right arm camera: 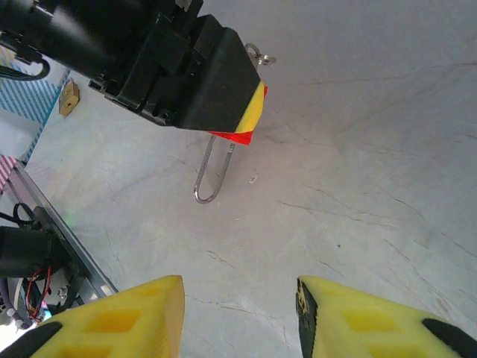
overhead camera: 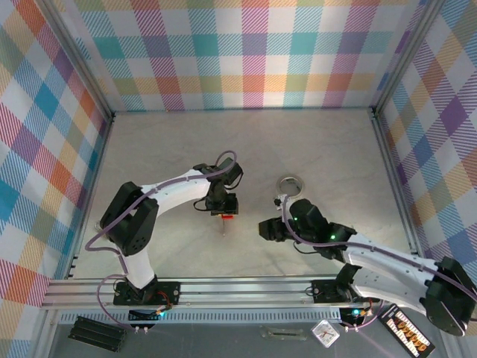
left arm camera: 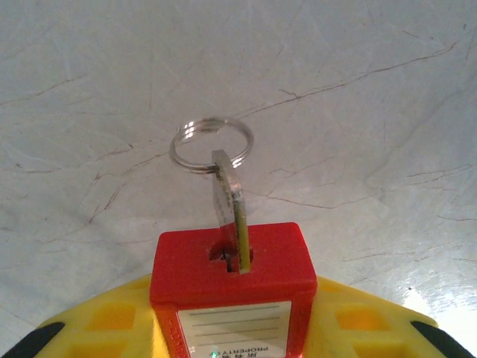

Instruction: Unlock with the key

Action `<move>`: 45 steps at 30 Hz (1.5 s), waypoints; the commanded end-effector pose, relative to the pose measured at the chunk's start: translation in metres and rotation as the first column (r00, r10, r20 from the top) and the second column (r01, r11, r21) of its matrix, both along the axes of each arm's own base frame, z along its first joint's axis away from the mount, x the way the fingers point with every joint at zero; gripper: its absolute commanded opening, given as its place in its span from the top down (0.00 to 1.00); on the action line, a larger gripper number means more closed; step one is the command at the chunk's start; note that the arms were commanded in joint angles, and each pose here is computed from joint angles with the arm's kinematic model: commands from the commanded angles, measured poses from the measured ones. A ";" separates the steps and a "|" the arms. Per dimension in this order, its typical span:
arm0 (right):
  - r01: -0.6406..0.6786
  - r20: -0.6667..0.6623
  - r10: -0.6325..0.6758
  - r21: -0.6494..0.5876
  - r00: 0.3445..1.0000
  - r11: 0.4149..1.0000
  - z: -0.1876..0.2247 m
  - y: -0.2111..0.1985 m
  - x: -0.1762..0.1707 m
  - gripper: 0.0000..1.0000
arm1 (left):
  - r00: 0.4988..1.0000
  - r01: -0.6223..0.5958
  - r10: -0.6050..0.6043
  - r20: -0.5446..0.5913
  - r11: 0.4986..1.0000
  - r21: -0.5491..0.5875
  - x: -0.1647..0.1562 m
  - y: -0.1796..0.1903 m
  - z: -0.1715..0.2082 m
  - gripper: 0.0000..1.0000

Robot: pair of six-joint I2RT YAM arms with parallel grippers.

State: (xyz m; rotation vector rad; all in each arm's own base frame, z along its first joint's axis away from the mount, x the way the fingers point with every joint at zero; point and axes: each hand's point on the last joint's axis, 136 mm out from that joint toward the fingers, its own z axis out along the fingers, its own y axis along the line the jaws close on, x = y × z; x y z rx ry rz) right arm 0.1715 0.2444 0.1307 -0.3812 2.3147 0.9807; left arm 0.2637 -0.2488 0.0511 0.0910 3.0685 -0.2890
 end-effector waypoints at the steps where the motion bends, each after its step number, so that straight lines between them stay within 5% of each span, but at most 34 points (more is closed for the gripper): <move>1: 0.032 -0.001 -0.032 -0.067 0.999 0.997 -0.008 -0.021 -0.004 0.54 | 0.999 0.045 -0.044 -0.004 0.997 0.058 0.003 0.003 -0.003 0.95; 18: 0.074 -0.006 -0.074 -0.091 0.997 0.993 -0.006 -0.046 -0.009 0.51 | 0.996 0.089 -0.087 -0.035 0.994 0.065 0.005 -0.024 -0.021 0.91; 21: 0.076 -0.003 -0.077 -0.089 0.997 0.993 -0.004 -0.046 -0.009 0.49 | 0.996 0.089 -0.086 -0.034 0.993 0.078 0.006 -0.022 -0.023 0.81; 27: 0.088 0.004 -0.088 -0.098 0.996 0.991 0.003 -0.050 -0.007 0.44 | 0.998 0.070 -0.069 -0.013 0.995 0.075 0.012 -0.025 -0.014 0.44; 33: 0.087 -0.004 -0.089 -0.127 0.996 0.988 0.008 -0.054 -0.009 0.38 | 0.996 0.042 -0.045 0.081 0.998 0.041 0.026 -0.028 0.025 0.25; 38: 0.083 0.007 -0.082 -0.125 0.997 0.989 0.018 -0.056 -0.012 0.31 | 0.976 -0.012 0.027 0.218 0.997 -0.071 0.038 -0.022 0.081 0.21; 42: 0.066 0.023 -0.063 -0.121 0.998 0.991 0.034 -0.058 -0.016 0.22 | 0.918 -0.056 0.119 0.379 0.983 -0.174 0.051 0.010 0.141 0.18; 45: 0.066 0.036 -0.062 -0.118 0.997 0.991 0.049 -0.063 -0.019 0.17 | 0.829 -0.074 0.187 0.527 0.971 -0.228 0.049 0.047 0.190 0.05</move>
